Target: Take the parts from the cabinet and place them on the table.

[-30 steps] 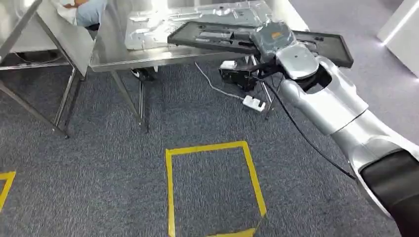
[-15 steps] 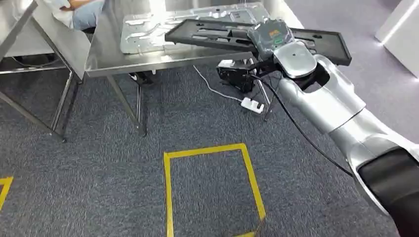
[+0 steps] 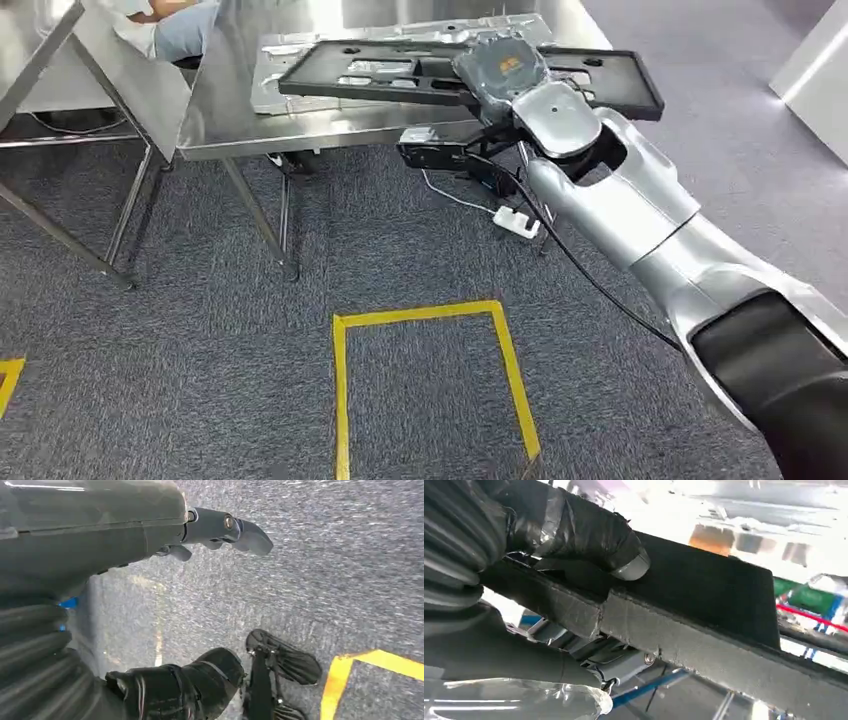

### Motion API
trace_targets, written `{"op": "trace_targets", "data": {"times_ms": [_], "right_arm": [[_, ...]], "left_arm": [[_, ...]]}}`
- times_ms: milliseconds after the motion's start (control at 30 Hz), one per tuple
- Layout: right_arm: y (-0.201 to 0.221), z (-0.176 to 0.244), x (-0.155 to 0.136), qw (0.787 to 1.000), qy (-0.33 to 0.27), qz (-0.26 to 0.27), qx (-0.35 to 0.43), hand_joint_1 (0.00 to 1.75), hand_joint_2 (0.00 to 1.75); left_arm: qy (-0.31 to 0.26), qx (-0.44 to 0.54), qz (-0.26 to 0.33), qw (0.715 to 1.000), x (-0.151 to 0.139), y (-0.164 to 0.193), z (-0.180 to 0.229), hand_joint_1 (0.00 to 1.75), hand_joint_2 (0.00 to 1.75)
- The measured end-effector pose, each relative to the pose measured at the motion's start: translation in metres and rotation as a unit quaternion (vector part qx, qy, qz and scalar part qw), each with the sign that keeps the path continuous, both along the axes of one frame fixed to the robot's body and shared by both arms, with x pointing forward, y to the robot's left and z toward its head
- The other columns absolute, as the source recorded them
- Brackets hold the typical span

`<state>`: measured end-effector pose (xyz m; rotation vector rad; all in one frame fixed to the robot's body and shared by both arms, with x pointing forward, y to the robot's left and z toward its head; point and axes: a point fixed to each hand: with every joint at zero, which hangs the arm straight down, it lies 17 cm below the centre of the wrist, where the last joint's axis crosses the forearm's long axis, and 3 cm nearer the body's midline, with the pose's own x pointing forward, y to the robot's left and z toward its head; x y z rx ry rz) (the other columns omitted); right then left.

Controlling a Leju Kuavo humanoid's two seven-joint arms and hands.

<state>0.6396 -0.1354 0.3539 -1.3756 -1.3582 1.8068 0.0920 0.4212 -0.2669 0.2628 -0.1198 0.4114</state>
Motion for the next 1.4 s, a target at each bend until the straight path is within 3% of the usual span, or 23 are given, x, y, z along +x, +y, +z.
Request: {"op": "trace_targets", "data": {"times_ms": [400,967,1400], "right_arm": [[0.020,-0.012,-0.002,1.000,0.015,0.011,0.004,1.75,1.75],[0.015,-0.018,0.001,1.000,0.018,0.002,0.009,1.75,1.75],[0.050,-0.022,-0.001,0.999,0.019,0.024,0.013,1.75,1.75]], "left_arm": [[-0.001,-0.002,-0.007,1.000,-0.001,-0.001,0.000,0.00,1.75],[-0.003,-0.002,-0.015,1.000,0.000,-0.001,0.000,0.00,1.75],[-0.001,-0.001,-0.013,1.000,-0.001,-0.002,-0.001,0.00,1.75]]}}
